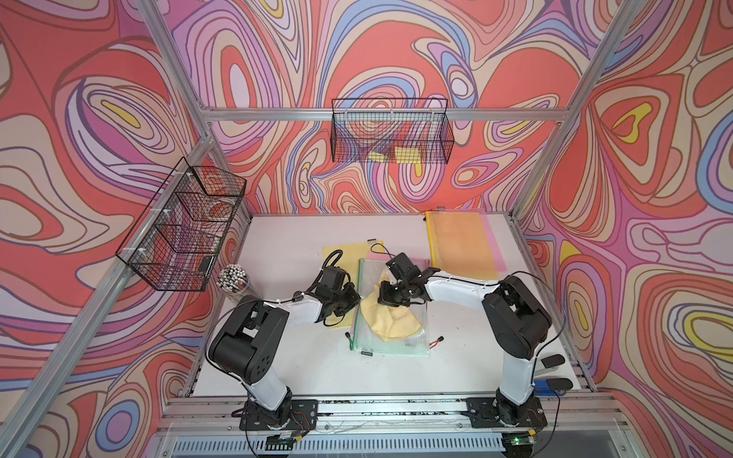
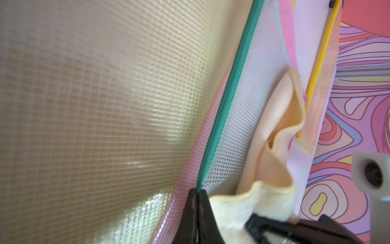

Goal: Wipe the document bag
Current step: Wipe the dirt from the document bag, then pick up the document bag, then place the document bag.

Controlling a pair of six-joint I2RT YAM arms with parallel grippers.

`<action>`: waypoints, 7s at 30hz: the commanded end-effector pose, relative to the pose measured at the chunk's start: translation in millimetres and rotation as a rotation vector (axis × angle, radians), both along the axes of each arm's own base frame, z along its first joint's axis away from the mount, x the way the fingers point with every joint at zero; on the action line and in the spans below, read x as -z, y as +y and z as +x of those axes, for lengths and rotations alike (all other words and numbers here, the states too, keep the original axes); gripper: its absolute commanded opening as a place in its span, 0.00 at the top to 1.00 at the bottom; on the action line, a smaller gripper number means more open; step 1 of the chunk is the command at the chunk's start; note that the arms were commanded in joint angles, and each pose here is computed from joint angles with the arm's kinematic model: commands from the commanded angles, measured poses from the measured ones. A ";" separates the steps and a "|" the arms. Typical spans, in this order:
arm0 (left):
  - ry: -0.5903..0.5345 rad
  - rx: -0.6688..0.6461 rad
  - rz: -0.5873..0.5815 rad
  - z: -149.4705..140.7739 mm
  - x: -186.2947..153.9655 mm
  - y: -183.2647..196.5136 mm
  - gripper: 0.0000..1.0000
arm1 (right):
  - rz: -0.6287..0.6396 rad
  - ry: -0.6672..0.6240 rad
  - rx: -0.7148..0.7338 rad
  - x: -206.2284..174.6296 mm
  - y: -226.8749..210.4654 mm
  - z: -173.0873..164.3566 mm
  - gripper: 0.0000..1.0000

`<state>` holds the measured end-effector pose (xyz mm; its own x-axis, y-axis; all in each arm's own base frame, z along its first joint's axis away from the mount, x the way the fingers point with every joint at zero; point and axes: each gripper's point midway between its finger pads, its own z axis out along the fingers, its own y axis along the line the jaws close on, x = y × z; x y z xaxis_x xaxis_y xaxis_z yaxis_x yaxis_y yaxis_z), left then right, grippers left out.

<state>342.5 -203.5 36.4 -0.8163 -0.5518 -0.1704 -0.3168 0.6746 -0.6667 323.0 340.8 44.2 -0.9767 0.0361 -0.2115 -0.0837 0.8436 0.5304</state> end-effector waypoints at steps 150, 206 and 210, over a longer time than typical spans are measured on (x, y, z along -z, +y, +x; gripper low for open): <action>-0.104 0.012 -0.021 32.2 -45.8 0.1 1.00 | -0.007 -0.006 0.254 -16.4 -156.0 43.5 1.00; -0.661 0.329 -0.262 262.5 -124.5 -223.6 0.01 | -0.035 -0.404 0.617 -188.3 -265.3 -57.8 1.00; -0.697 0.300 -0.064 232.4 -150.0 -166.2 0.01 | 0.019 -0.364 0.560 -172.6 -245.8 -44.5 1.00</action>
